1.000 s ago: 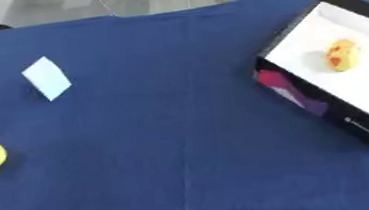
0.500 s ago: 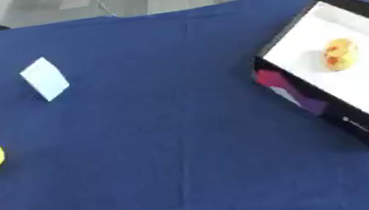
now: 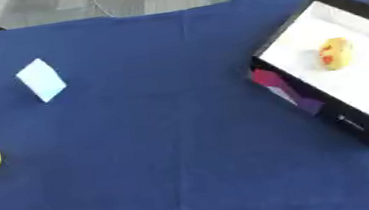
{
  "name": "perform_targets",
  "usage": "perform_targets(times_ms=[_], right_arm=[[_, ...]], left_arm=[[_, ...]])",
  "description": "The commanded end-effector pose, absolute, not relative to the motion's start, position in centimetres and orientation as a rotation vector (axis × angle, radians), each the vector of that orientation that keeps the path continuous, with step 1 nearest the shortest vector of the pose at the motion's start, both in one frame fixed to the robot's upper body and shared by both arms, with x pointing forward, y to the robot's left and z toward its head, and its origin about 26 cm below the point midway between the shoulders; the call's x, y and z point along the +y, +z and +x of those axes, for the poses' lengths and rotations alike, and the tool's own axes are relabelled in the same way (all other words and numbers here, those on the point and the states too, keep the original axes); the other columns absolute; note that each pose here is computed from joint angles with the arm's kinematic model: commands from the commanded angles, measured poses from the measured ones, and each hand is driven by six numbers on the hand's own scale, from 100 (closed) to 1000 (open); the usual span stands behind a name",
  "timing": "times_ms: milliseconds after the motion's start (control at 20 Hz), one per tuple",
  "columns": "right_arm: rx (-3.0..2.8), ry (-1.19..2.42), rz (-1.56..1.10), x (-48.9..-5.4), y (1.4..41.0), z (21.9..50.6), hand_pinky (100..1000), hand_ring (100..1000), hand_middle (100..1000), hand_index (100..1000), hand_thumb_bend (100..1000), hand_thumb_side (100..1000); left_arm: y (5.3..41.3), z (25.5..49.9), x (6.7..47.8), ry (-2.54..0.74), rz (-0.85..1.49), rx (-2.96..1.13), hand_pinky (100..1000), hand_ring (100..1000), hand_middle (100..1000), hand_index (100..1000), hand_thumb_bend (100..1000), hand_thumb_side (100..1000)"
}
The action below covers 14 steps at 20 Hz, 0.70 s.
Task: Pick up the objects with one hand, pass them to the other hand, and then place them into the box on the other side of the table.
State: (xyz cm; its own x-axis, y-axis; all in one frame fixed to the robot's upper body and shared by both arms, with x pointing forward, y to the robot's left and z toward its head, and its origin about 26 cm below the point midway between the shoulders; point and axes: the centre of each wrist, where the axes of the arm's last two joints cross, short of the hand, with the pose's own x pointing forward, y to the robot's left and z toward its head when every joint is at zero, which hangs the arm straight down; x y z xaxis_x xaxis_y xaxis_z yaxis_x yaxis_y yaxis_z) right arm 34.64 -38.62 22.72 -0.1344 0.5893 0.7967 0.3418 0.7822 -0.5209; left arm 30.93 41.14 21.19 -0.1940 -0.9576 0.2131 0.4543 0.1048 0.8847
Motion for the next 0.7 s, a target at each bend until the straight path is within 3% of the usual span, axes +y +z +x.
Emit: perform_targets(times_ms=[50, 700], right_arm=[[-1.75, 0.283, -0.771, -39.0, 23.8, 34.4, 889, 777, 817, 847, 100, 377], [-1.736, 0.297, -0.763, -38.8, 23.2, 34.5, 889, 776, 815, 850, 100, 383]], left_arm=[[22.6, 30.9, 41.1, -1.512, 0.718, -1.061, 848, 808, 749, 784, 845, 105], [19.9, 32.1, 41.9, -1.615, 0.904, -0.924, 847, 812, 751, 775, 791, 100]])
